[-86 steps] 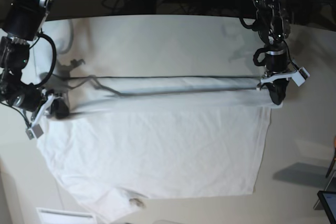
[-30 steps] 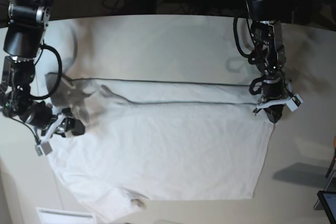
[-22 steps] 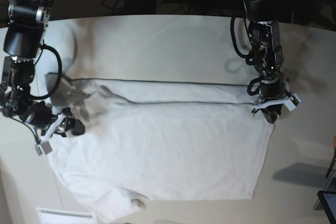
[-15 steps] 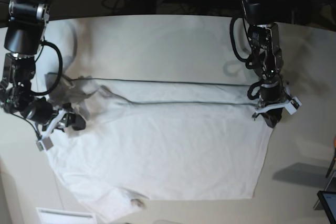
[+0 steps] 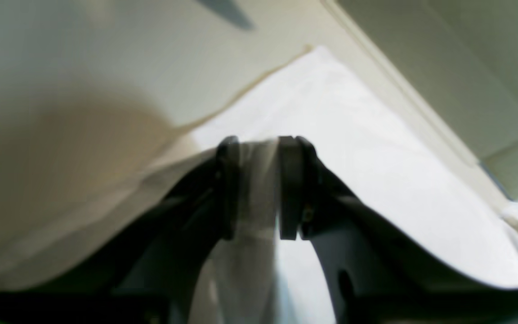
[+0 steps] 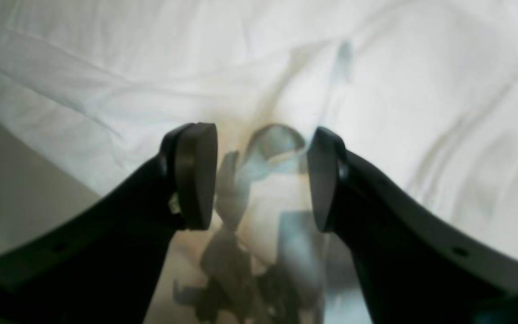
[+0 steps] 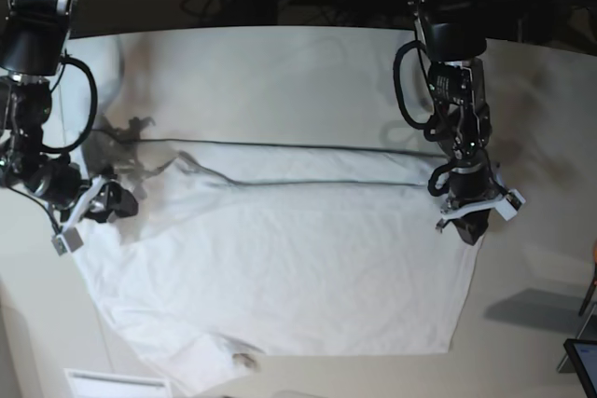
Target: Fold the T-shirt properly
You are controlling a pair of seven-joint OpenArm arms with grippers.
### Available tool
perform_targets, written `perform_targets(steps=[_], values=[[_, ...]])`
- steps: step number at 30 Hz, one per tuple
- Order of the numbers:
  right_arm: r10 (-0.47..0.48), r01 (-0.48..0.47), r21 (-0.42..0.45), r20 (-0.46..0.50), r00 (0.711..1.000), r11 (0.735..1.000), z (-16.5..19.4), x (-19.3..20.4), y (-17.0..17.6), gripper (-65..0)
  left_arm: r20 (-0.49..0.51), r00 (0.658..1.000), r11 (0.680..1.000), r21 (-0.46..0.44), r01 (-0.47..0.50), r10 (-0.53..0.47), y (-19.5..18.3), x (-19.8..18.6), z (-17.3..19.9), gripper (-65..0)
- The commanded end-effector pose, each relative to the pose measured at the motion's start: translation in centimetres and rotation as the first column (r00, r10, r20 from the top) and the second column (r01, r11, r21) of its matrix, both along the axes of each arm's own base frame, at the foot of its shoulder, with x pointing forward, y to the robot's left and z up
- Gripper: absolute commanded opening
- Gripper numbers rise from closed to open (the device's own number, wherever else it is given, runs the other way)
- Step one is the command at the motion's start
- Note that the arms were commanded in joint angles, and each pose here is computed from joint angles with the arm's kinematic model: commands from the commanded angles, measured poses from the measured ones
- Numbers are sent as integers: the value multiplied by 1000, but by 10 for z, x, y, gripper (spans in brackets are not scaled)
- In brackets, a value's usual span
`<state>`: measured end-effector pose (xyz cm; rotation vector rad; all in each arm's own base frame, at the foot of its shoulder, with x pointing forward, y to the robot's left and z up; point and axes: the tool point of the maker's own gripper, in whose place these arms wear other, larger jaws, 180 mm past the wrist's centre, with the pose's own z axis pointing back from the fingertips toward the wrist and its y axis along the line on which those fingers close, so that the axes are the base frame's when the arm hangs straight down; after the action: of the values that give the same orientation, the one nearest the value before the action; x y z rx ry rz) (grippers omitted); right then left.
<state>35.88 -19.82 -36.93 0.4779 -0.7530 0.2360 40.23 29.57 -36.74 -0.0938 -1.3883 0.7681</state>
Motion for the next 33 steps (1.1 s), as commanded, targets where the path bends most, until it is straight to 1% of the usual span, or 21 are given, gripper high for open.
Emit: perform_targets(steps=[1, 4, 7, 10, 14, 21, 26, 33], values=[[1, -1, 13, 65, 998, 1000, 19, 11, -2, -338, 67, 998, 1000, 24, -1, -1, 4, 10, 22, -501], [0, -1, 17, 55, 999, 1000, 15, 7, -1, -338, 60, 998, 1000, 25, -10, 8, 8, 6, 19, -504], [13, -14, 8, 19, 1000, 1000, 9, 1, 1, -338, 49, 996, 997, 11, -72, 71, 29, -9, 13, -504], [25, -25, 2, -18, 1000, 1000, 3, -4, 3, -338, 42, 994, 995, 5, -103, 102, 38, -18, 9, -504], [33, -32, 18, -48, 998, 999, -7, -13, 11, -338, 23, 994, 994, 13, -107, 106, 42, -25, 4, -502], [63, -55, 80, -100, 993, 995, -23, -28, 43, -338, 4, 994, 994, 16, -106, 106, 42, -32, -3, -502], [73, -62, 104, -106, 992, 993, -26, -29, 55, -341, 5, 995, 995, 18, -102, 102, 41, -31, -3, -502], [73, -64, 102, -88, 993, 993, -20, -22, 54, -344, 3, 995, 995, 18, -98, 98, 40, -31, -4, -502]])
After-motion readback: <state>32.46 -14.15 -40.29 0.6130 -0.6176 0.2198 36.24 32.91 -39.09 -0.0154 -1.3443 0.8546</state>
